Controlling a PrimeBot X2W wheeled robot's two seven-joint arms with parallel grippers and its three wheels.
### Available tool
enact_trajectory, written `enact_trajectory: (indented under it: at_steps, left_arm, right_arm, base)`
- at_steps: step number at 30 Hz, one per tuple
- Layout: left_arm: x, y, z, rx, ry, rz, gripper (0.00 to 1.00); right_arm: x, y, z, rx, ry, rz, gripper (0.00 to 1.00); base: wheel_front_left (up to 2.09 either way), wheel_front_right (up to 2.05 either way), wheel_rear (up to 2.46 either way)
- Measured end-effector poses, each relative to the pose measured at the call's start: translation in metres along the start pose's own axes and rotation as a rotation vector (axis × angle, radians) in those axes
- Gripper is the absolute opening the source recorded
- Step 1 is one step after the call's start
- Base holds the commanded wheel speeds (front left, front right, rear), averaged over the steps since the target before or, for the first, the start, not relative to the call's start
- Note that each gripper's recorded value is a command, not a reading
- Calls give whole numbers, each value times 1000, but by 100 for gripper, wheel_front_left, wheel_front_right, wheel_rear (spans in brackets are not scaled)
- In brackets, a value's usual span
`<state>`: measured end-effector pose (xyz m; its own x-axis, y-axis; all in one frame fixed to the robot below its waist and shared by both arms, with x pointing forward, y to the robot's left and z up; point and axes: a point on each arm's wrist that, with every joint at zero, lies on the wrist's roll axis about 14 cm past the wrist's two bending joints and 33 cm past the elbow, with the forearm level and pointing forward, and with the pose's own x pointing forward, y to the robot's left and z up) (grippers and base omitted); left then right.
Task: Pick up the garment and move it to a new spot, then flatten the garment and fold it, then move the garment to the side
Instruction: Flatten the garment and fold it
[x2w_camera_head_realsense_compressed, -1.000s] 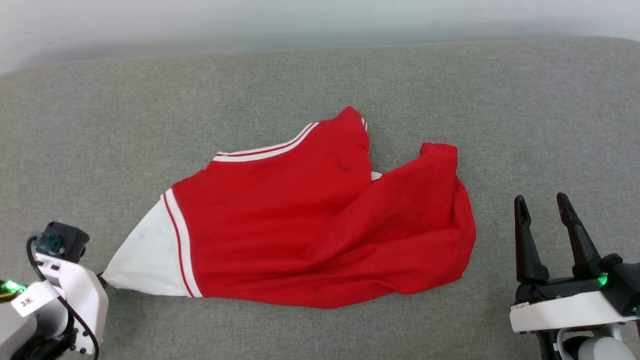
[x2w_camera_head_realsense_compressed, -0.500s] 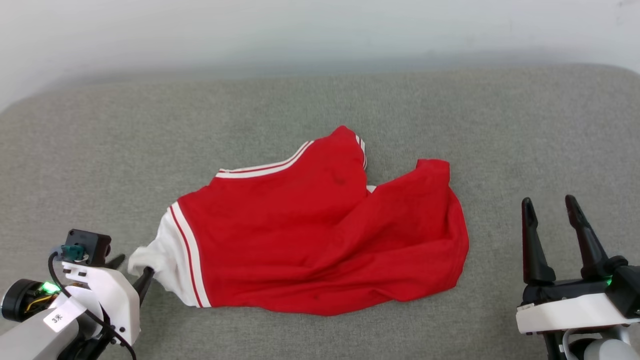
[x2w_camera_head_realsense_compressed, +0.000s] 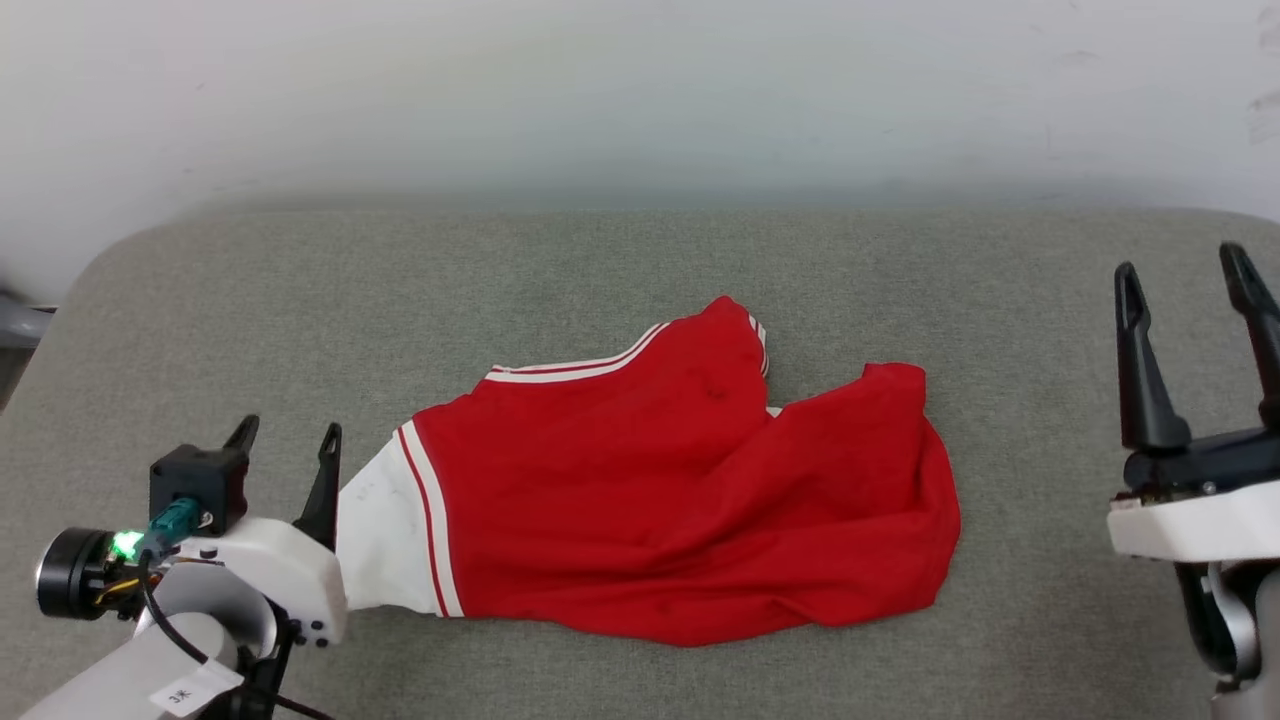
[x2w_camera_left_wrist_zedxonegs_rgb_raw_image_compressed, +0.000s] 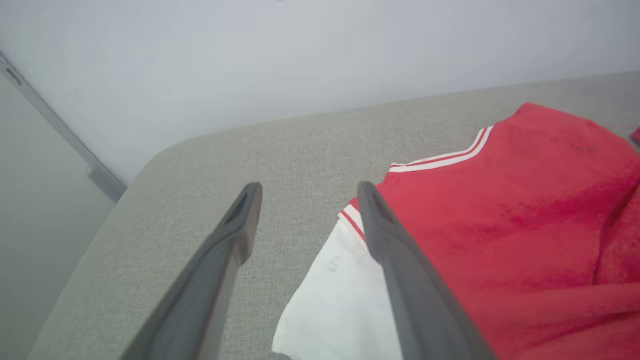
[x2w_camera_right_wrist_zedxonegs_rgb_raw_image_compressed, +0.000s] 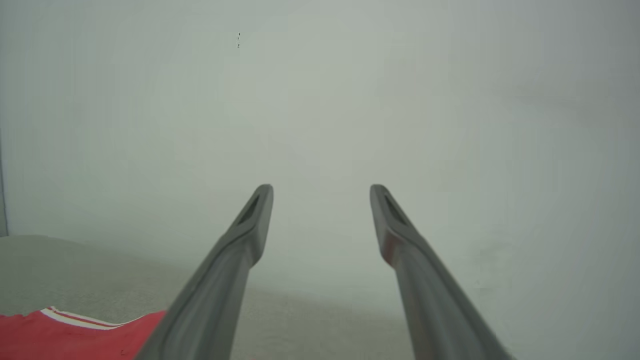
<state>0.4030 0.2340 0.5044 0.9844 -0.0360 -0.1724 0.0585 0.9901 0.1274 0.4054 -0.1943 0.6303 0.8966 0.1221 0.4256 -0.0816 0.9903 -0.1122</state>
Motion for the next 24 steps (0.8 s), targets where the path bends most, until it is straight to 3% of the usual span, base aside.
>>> enact_trajectory:
  at_steps: [6, 12, 18, 24]
  left_arm:
    - [-11, -8, 34, -19, -172, 83, 100]
    - [-21, -4, 45, -10, -276, 186, 100]
    - [-28, 0, 36, -18, -288, 252, 100]
    - [-25, -3, 23, -28, -272, 265, 100]
  right_arm:
    - [32, 7, 8, -52, -35, 121, 100]
    - [61, 26, -18, -56, 103, 266, 100]
    - [62, 50, -74, -69, 423, 411, 100]
    - [27, 65, -145, -87, 847, 542, 100]
  base:
    - [0, 0, 0]
    - [0, 0, 0]
    - [0, 0, 0]
    - [0, 0, 0]
